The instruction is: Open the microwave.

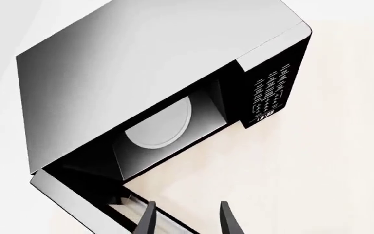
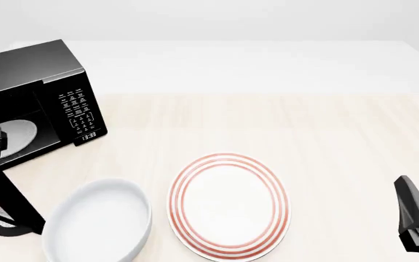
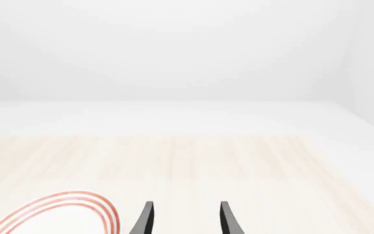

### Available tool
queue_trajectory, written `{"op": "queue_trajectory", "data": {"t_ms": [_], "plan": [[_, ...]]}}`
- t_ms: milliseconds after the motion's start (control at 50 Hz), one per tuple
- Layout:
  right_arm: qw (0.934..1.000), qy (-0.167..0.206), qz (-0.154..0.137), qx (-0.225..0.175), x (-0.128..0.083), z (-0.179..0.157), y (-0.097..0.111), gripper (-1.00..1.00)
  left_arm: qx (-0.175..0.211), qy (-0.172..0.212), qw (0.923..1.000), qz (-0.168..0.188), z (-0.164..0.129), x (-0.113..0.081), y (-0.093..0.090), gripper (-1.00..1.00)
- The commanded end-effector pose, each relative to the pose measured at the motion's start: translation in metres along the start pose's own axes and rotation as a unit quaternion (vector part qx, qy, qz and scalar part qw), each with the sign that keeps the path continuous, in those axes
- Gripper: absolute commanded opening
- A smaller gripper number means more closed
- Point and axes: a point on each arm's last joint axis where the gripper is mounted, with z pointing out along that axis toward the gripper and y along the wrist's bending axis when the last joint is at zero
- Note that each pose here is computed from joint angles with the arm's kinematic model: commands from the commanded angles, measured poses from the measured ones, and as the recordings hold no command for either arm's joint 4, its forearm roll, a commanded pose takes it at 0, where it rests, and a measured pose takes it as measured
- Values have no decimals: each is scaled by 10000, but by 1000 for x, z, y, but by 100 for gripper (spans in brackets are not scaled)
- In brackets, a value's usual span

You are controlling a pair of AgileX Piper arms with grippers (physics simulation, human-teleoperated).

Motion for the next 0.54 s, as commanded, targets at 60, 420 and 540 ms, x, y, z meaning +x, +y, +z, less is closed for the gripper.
{"op": "queue_trajectory", "data": {"t_ms": [60, 420, 540], "plan": [[10000, 3, -2, 6, 0, 0, 0, 100, -16, 464, 9984, -329, 2, 30, -1, 100], [10000, 1, 5, 7, 1, 0, 0, 100, -25, 473, 9983, -341, 1, 32, -1, 100], [10000, 1, 5, 7, 1, 0, 0, 100, -25, 473, 9983, -341, 1, 32, -1, 100]]}}
